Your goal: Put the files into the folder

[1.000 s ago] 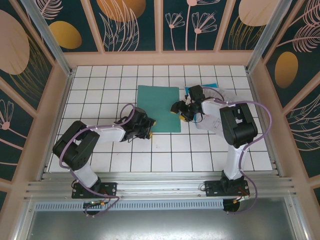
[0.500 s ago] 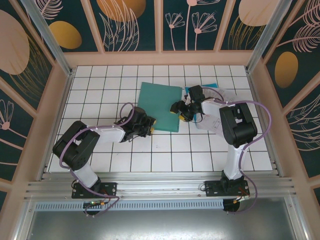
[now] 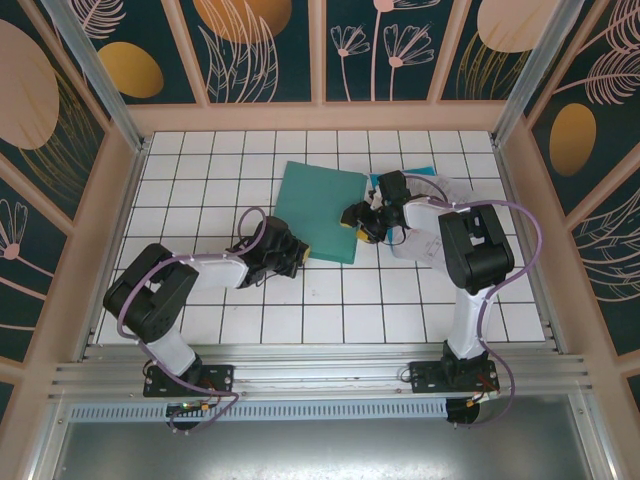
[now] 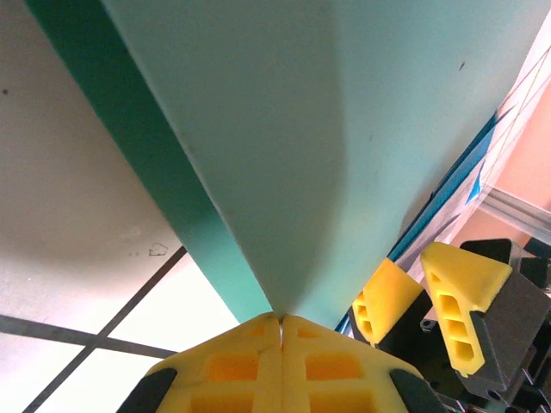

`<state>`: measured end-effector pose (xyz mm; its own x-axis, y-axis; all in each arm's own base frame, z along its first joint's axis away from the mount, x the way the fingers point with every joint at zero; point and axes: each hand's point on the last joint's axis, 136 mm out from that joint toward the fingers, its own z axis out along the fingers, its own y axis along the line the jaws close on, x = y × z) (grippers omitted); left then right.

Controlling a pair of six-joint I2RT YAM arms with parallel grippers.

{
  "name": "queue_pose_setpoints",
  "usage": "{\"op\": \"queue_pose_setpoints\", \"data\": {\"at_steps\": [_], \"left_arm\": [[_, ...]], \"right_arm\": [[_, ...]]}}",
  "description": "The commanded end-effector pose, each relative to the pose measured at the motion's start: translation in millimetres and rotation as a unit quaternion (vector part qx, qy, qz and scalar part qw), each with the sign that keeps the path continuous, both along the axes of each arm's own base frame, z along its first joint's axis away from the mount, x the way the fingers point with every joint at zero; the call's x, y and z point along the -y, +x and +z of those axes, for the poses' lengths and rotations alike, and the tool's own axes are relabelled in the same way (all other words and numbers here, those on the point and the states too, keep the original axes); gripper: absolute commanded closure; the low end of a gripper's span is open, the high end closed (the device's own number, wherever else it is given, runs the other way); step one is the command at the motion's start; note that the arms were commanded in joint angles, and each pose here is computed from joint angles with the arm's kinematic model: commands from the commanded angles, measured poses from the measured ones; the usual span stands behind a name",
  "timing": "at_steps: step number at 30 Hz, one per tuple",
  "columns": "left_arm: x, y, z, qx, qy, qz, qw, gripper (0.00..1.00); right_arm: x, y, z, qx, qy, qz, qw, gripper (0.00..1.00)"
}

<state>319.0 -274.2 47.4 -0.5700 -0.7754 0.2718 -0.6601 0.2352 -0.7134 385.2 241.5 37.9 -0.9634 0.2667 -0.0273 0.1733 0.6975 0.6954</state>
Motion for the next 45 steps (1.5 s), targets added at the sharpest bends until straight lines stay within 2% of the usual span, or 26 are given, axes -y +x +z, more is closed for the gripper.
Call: {"op": "queue_pose_setpoints", "data": {"at_steps": [1, 6, 9, 14, 19, 21, 23, 26, 30, 33, 36, 40, 43, 45], "left_arm": [[8.1, 1.0, 19.1, 0.025, -0.032, -0.008, 0.999, 1.0], [9.1, 0.1, 20.2, 0.027, -0.036, -0.012, 0.999, 1.0], [9.8, -0.8, 19.6, 0.026, -0.037, -0.014, 0.999, 1.0], [7.9, -3.3, 22.2, 0.025, -0.021, -0.023, 0.999, 1.0], [-0.4, -6.7, 36.0, 0.022, 0.063, -0.068, 0.995, 0.57], [-1.0, -2.2, 48.3, 0.042, 0.109, -0.105, 0.988, 0.49], [1.8, 7.1, 63.8, 0.08, 0.163, -0.162, 0.97, 0.45], [19.3, 15.0, 80.2, 0.148, 0.221, -0.271, 0.925, 0.43], [44.6, 8.7, 91.0, 0.238, 0.316, -0.404, 0.825, 0.38], [48.9, 6.1, 80.4, 0.254, 0.391, -0.458, 0.757, 0.34], [47.5, 10.0, 75.4, 0.259, 0.474, -0.475, 0.695, 0.32], [39.6, 26.4, 69.9, 0.238, 0.575, -0.453, 0.639, 0.32], [29.5, 41.3, 74.1, 0.218, 0.64, -0.417, 0.607, 0.34], [30.5, 46.4, 74.4, 0.218, 0.655, -0.412, 0.595, 0.36]], "right_arm": [[-3.5, -6.2, -2.9, -0.025, 0.012, 0.0, 1.0, 0.44], [-7.2, -2.4, 7.0, -0.019, 0.027, -0.003, 0.999, 0.55], [-9.6, -1.5, 12.8, -0.015, 0.034, -0.003, 0.999, 0.69], [-7.0, 0.5, 21.2, -0.006, 0.032, -0.012, 0.999, 0.99], [-4.4, 1.0, 31.3, 0.0, 0.031, -0.025, 0.999, 1.0], [-4.6, 1.8, 37.1, 0.002, 0.034, -0.029, 0.999, 1.0], [-5.7, 3.1, 44.0, 0.002, 0.038, -0.033, 0.999, 1.0], [-8.4, 6.6, 57.6, 0.005, 0.048, -0.038, 0.998, 1.0], [-11.8, 11.1, 69.6, -0.003, 0.053, -0.039, 0.998, 1.0], [-14.4, 15.2, 76.5, -0.008, 0.058, -0.04, 0.997, 1.0], [-17.5, 18.3, 83.0, -0.008, 0.066, -0.04, 0.997, 1.0], [-21.8, 22.4, 93.9, -0.005, 0.078, -0.037, 0.996, 1.0], [-23.5, 23.6, 98.4, -0.006, 0.081, -0.034, 0.996, 1.0], [-24.9, 22.7, 99.5, -0.008, 0.083, -0.031, 0.996, 1.0]]}}
